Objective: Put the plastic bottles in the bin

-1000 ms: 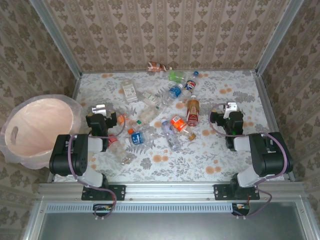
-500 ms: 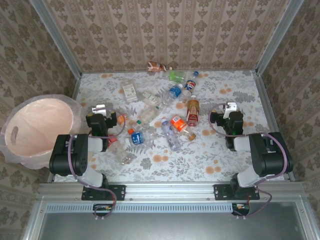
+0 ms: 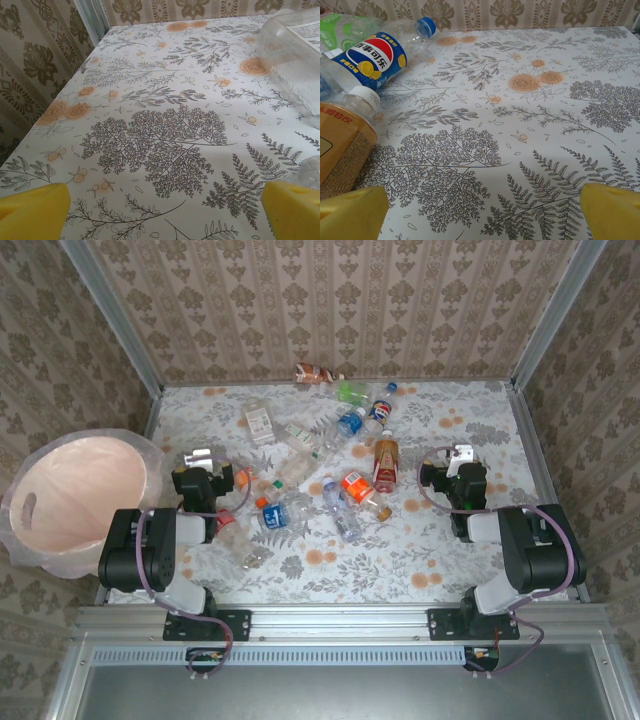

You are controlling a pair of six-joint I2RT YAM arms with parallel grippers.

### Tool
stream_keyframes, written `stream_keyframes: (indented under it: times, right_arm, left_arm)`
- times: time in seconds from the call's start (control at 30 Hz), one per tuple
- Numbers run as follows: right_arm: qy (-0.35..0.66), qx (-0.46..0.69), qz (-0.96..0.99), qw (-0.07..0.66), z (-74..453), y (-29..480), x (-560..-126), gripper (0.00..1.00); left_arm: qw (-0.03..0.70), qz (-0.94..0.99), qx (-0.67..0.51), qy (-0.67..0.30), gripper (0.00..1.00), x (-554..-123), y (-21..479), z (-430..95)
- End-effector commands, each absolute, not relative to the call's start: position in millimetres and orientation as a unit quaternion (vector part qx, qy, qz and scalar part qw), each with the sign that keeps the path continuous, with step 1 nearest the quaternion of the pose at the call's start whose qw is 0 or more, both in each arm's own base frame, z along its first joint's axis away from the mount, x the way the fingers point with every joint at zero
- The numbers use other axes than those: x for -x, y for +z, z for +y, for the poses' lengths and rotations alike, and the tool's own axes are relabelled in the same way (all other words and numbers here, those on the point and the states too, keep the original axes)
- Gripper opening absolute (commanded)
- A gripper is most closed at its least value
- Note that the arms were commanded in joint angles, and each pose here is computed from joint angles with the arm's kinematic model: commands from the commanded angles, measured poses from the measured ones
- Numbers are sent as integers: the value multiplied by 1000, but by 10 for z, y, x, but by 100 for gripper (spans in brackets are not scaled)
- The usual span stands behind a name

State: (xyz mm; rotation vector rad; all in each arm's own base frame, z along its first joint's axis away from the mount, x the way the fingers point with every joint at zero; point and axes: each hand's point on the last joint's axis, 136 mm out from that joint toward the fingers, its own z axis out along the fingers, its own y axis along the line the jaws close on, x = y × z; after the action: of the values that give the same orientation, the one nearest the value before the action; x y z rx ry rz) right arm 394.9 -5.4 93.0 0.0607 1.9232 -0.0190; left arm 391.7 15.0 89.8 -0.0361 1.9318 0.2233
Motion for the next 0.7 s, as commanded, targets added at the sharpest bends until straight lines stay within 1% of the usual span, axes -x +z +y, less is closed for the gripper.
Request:
stream_keyframes:
  times: [0.0, 0.2, 0.3, 0.4, 0.6, 0.67]
  right_arm:
    - [-1, -19, 806, 592, -27, 1148, -3924, 100]
    - [-2, -21, 798, 602, -34, 1590, -3749, 100]
    - [15, -42, 801, 597, -34, 1684, -3684, 100]
    - [40, -80, 816, 571, -32, 1701, -3647, 100]
    - [101, -187, 847, 487, -4, 1576, -3614, 100]
    - [119, -217, 862, 443, 37, 1468, -3598, 100]
  left_arm:
    - [576, 812, -1, 98, 100, -3942, 1050, 87]
    - [557, 819, -27, 138, 100, -3979, 1267, -32]
    - [542, 822, -46, 166, 100, -4012, 1368, -133]
    - [536, 825, -50, 173, 100, -4036, 1477, -224]
    - [551, 830, -3, 85, 100, -4041, 1772, -436]
    - [543, 838, 23, 50, 100, -4038, 1868, -510]
